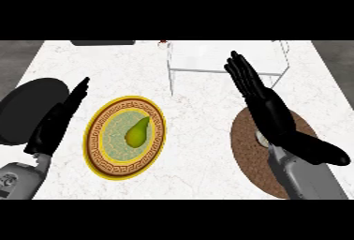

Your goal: Pick the cupcake from the placemat and place it in the tiered shelf

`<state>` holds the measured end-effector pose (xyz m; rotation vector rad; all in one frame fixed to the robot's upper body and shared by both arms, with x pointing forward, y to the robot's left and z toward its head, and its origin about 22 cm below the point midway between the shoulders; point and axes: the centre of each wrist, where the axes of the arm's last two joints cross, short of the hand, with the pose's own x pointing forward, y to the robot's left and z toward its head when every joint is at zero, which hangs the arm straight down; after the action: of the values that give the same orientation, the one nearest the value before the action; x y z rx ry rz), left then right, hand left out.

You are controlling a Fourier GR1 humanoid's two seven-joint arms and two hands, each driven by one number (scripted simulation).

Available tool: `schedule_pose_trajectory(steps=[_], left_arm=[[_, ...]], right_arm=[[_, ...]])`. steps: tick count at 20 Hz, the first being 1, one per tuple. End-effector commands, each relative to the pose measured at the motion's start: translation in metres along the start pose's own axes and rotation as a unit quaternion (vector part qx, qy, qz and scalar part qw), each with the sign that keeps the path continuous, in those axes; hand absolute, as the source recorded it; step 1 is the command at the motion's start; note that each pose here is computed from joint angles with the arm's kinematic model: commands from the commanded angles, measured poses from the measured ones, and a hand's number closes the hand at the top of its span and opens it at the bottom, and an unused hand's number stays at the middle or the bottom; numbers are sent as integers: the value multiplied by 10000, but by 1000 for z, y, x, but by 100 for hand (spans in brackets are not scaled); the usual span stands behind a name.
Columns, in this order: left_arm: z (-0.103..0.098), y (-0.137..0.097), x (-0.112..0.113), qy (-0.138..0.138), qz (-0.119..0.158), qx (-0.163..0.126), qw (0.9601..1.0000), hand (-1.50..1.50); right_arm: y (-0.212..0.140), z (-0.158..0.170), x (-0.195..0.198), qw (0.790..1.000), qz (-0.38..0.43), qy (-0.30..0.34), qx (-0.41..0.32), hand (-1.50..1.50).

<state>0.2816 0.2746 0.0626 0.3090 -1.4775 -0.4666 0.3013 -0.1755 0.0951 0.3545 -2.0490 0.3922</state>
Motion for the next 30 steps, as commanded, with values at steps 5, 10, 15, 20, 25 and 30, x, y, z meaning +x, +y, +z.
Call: schedule_pose_trajectory(steps=[5,10,15,20,25,30], left_arm=[[21,-7,-56,1522,1519,653,9744,0],[23,-34,-60,1893,2283,378,9543,0],[20,-23,-72,1837,2283,312,9556,0],[22,-26,-90,1956,2406,319,9502,0],[27,-26,-82,2029,2347,379,9499,0],[29,-38,-90,2081,2291,394,9501,0]], right_arm=[[-163,62,30,9838,1379,577,-986,150],[-222,145,1,9174,2064,2890,-1799,150],[-267,183,2,9477,1681,2487,-1087,-150],[-291,164,30,9504,1603,2662,141,-150],[-283,129,45,9368,1833,2834,926,-150],[-247,85,46,9044,2326,3349,1259,-150]])
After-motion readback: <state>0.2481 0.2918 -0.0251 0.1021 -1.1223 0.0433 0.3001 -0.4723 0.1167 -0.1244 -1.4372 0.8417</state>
